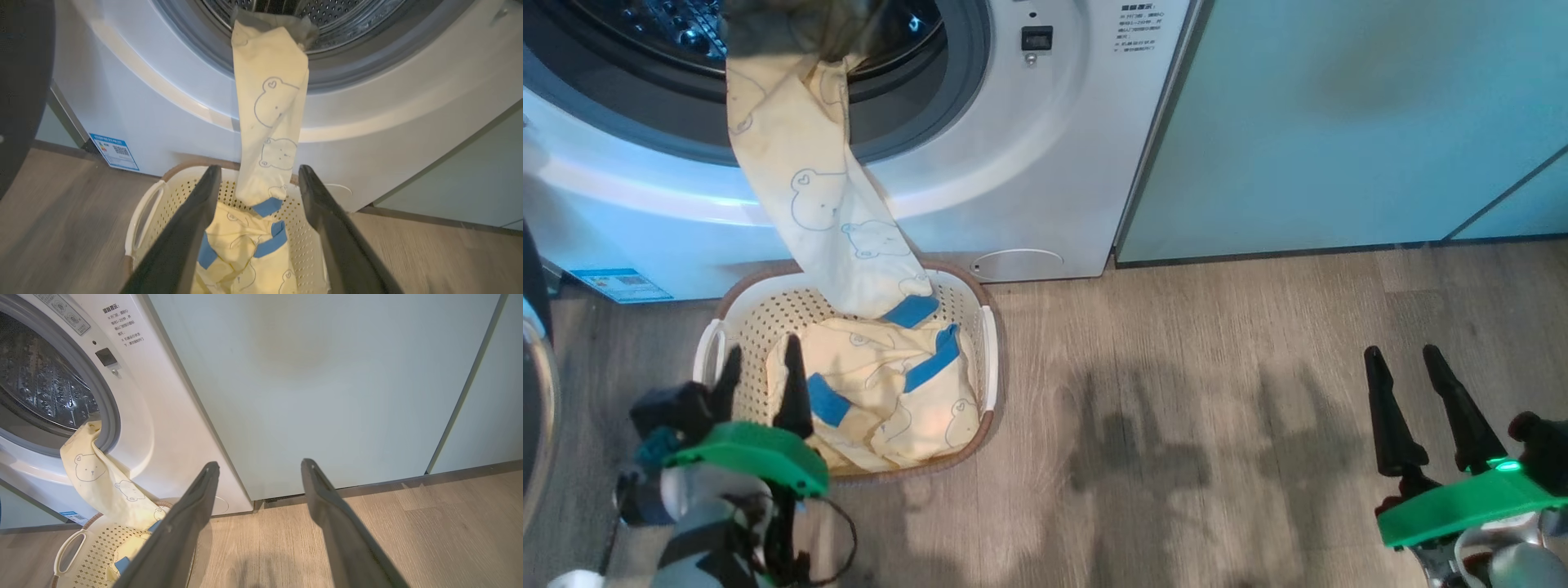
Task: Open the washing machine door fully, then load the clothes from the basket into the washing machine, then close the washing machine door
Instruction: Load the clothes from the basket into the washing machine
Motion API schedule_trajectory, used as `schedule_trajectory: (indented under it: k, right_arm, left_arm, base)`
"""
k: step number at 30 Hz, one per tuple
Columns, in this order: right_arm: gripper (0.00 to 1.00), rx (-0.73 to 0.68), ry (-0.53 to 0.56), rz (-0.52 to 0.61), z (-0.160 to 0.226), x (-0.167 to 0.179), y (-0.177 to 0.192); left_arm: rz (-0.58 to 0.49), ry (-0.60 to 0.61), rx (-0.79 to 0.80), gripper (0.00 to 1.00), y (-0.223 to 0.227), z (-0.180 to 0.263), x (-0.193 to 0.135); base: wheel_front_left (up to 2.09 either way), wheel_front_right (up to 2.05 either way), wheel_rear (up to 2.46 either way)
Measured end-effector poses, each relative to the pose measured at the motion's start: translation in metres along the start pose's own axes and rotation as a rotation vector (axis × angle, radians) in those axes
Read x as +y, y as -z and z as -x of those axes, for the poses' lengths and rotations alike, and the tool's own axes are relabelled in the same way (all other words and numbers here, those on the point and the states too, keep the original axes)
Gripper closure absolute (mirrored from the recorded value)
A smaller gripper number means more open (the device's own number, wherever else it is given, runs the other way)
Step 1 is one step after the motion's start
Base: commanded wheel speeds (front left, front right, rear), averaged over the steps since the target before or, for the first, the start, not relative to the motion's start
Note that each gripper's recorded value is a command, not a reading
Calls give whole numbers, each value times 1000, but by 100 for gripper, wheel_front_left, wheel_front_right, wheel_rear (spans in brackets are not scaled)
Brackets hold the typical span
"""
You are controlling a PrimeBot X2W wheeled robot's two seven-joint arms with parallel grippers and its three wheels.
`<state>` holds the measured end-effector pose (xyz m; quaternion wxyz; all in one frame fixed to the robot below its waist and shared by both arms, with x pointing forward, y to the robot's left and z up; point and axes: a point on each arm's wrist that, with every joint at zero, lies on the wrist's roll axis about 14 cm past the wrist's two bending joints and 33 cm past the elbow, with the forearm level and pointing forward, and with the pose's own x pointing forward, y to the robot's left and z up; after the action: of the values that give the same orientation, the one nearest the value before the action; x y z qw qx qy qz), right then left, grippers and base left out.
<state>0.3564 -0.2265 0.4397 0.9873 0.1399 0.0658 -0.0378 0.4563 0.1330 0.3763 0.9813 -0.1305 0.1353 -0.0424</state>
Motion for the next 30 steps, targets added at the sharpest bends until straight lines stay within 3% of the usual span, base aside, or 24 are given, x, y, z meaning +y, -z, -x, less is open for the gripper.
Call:
schedule_trajectory:
  k: [5, 16, 30]
  right_arm:
    - [0, 9, 1, 5, -2, 0, 2]
    - [0, 56, 50, 26, -5, -16, 14]
    - [0, 122, 91, 56, -30, -30, 36]
  left_arm:
    - [10, 25, 148, 0, 46, -1, -8]
    - [24, 76, 257, 0, 69, -61, -22]
    - [20, 46, 367, 0, 111, -128, -2]
  base:
    - [0, 0, 0]
    - [0, 0, 0]
    - [0, 0, 0]
